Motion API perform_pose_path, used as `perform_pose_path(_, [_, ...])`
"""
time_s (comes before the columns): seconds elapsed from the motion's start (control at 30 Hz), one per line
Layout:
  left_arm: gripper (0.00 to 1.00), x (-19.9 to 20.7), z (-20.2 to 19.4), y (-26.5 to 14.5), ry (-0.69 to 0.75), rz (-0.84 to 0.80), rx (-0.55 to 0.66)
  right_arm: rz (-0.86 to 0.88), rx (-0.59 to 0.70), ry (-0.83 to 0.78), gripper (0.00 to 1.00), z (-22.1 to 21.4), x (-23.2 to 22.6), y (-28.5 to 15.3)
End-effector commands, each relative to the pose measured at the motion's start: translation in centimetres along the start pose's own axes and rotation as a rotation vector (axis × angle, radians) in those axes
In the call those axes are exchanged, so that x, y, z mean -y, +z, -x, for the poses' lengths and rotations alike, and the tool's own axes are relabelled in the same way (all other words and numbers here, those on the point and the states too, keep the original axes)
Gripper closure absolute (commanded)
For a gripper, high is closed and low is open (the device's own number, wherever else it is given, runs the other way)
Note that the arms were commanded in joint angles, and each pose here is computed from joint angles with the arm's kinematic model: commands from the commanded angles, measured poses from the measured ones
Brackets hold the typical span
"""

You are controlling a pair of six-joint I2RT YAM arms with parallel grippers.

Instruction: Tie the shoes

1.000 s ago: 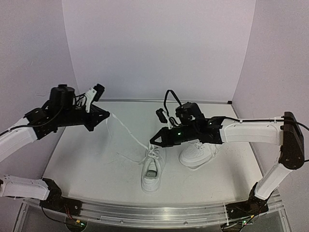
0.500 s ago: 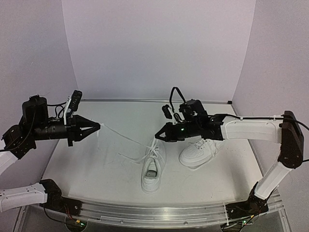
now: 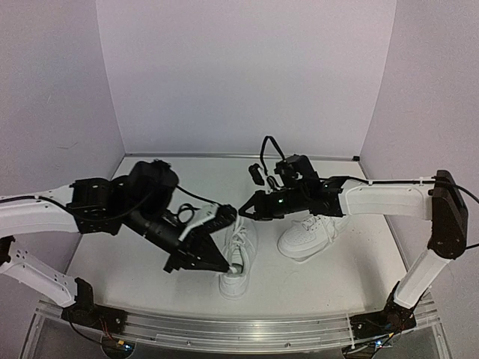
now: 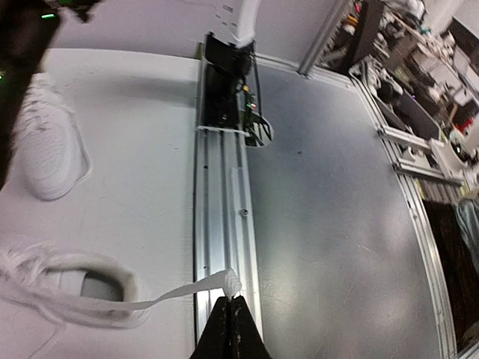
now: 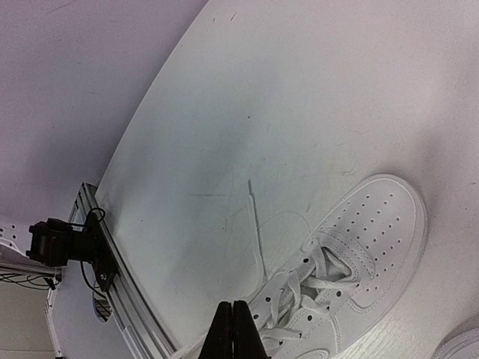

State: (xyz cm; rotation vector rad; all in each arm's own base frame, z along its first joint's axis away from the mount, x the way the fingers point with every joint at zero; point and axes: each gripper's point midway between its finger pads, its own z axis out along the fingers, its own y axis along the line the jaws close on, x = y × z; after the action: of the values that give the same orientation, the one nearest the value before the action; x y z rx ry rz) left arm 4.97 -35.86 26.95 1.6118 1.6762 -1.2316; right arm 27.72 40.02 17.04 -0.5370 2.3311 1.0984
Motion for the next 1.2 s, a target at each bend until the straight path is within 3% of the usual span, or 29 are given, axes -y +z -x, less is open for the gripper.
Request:
perform_pose_path(0.0, [1.00, 2.7, 3.2, 4.5, 0.228, -0.056, -0.041, 0.046, 0.008, -0.039, 1.00, 1.1, -1.4, 0.0])
perform_pose_path(0.17, [1.00, 4.9, 6.0, 9.2, 0.369, -0.146, -0.082, 0.069, -0.006, -0.066, 1.00, 0.9, -1.7, 0.1])
perform_pose_path(0.5, [0.99, 2.0, 5.6, 14.3, 0.467, -0.090, -0.173, 0.091, -0.011, -0.093, 1.00, 0.7, -2.2, -0.3])
perform_pose_path(0.57, [0.92, 1.0, 5.4, 14.7, 0.464, -0.043, -0.188, 0.092, -0.013, -0.094, 1.00, 0.6, -2.2, -0.3])
perform_pose_path(0.7, [0.69, -0.7, 5.4, 15.0, 0.439, 0.046, -0.198, 0.094, -0.016, -0.096, 1.00, 0.5, -2.2, -0.3])
perform_pose_path(0.77, [0.58, -1.2, 5.5, 14.7, 0.423, 0.074, -0.193, 0.094, -0.018, -0.096, 1.00, 0.4, -2.1, -0.3])
perform_pose_path(0.87, [0.53, -2.0, 6.5, 13.2, 0.390, 0.104, -0.143, 0.094, -0.024, -0.094, 1.00, 0.2, -2.0, -0.1])
perform_pose_path(1.03, [0.51, -4.3, 8.1, 9.1, 0.304, 0.198, -0.007, 0.116, -0.033, -0.092, 1.00, 0.3, -2.5, 0.1])
perform_pose_path(1.17, [0.48, -7.2, 9.7, 2.9, 0.202, 0.365, 0.188, 0.141, -0.031, -0.091, 1.00, 0.6, -3.4, 0.2])
